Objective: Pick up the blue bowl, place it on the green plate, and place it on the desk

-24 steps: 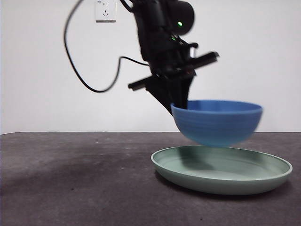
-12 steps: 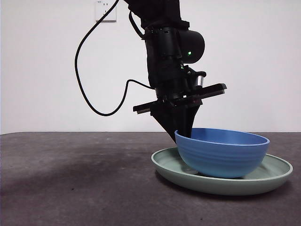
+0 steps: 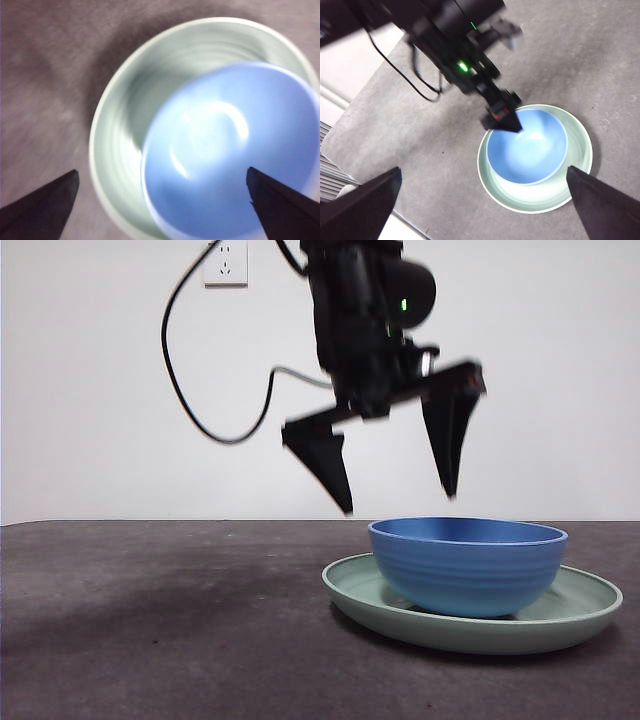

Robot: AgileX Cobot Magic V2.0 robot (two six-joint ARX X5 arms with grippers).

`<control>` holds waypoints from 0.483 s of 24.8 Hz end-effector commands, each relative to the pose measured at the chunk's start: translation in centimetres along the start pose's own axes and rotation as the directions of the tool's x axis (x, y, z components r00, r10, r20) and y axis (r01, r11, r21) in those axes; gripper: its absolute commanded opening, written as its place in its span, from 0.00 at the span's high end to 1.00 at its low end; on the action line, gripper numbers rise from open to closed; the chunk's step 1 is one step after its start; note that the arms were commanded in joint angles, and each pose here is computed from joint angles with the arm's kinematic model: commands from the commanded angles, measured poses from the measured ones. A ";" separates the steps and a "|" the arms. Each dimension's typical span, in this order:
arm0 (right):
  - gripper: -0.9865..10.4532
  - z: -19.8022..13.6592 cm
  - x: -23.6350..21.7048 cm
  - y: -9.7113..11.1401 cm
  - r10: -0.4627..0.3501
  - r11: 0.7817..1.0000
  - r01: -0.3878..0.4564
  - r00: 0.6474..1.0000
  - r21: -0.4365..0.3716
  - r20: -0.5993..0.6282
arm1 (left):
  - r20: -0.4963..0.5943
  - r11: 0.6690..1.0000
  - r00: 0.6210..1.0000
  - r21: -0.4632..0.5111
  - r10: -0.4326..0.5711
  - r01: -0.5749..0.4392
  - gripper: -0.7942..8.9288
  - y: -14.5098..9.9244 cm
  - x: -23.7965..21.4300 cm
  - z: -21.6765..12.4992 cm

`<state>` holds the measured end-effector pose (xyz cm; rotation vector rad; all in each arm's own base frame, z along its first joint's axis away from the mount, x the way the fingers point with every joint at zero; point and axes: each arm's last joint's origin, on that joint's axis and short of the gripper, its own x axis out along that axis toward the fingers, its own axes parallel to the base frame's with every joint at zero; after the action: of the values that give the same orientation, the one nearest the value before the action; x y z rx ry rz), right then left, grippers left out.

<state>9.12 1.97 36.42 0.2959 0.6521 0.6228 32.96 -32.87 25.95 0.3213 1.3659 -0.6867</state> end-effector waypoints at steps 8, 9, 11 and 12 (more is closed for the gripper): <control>0.40 0.4 -0.3 0.2 0.003 1.000 -0.002 1.000 -0.027 0.018 | 0.229 0.993 0.973 0.120 -0.034 0.007 0.33 -1.8 -14.1 -4.3; 0.40 0.4 -0.3 0.2 0.003 1.000 -0.002 1.000 -0.028 0.019 | 0.266 0.991 0.963 0.135 -0.040 0.004 0.33 -1.9 -15.9 -5.3; 0.40 0.4 -0.3 0.2 0.002 1.000 -0.002 1.000 -0.027 0.019 | 0.335 0.988 0.941 0.153 -0.050 -0.002 0.33 -1.9 -19.3 -7.6; 0.40 0.4 -0.3 0.2 0.003 1.000 -0.002 1.000 -0.027 0.019 | 0.360 0.985 0.932 0.170 -0.055 -0.008 0.33 -1.9 -20.7 -8.9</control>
<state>9.12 1.98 36.42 0.2957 0.6519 0.6233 23.71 -23.46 44.91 0.2569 0.9306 -0.8318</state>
